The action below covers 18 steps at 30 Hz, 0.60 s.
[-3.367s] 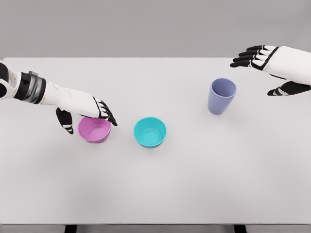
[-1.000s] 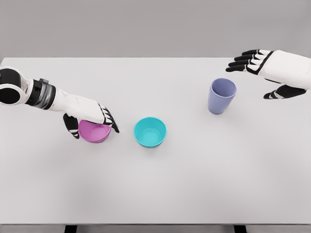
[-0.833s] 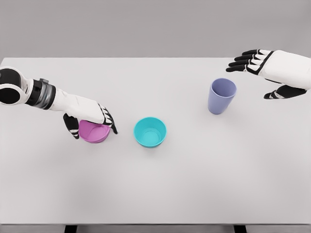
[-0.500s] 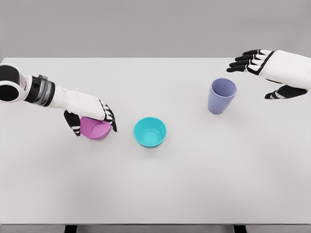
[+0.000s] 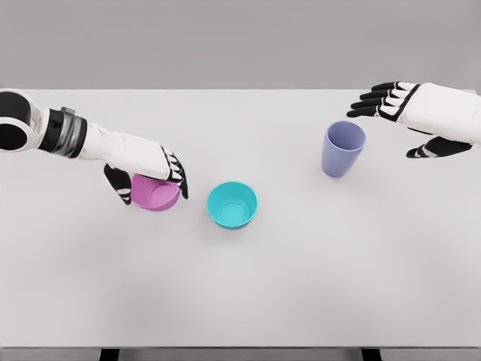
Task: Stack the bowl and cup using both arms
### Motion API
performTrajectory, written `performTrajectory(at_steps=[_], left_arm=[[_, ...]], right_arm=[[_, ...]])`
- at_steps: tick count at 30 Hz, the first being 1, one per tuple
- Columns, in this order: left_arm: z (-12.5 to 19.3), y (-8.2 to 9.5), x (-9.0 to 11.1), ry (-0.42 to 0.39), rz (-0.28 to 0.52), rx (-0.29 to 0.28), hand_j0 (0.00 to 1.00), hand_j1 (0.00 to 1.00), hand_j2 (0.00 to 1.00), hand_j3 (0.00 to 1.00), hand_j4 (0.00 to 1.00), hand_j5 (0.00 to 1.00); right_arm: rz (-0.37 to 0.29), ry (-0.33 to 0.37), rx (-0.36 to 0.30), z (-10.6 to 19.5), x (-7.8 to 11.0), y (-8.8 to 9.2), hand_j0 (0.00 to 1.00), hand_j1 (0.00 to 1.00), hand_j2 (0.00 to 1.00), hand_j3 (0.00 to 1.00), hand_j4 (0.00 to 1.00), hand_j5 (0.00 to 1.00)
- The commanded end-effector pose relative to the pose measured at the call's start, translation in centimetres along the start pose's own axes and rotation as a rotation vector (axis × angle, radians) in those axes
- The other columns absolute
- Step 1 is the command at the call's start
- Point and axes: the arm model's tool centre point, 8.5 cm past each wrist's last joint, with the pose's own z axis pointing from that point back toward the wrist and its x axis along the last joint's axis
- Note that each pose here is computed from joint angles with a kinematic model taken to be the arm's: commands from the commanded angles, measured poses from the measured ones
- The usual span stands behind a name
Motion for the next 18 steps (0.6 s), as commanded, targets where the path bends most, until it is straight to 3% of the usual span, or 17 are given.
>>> performTrajectory(at_steps=[1, 18], left_arm=[[-0.1, 0.3, 0.3, -0.012, -0.001, 0.009, 0.8, 0.8, 0.8, 0.8, 0.8, 0.8], [0.1, 1.9, 1.5, -0.031, -0.054, 0.026, 0.79, 0.79, 0.79, 0.79, 0.79, 0.79]], right_arm=[[-0.006, 0.0, -0.003, 0.0, 0.0, 0.0, 1.0, 1.0, 1.0, 1.0, 1.0, 1.0], [-0.005, 0.001, -0.002, 0.0, 0.0, 0.0, 1.0, 1.0, 1.0, 1.0, 1.0, 1.0]])
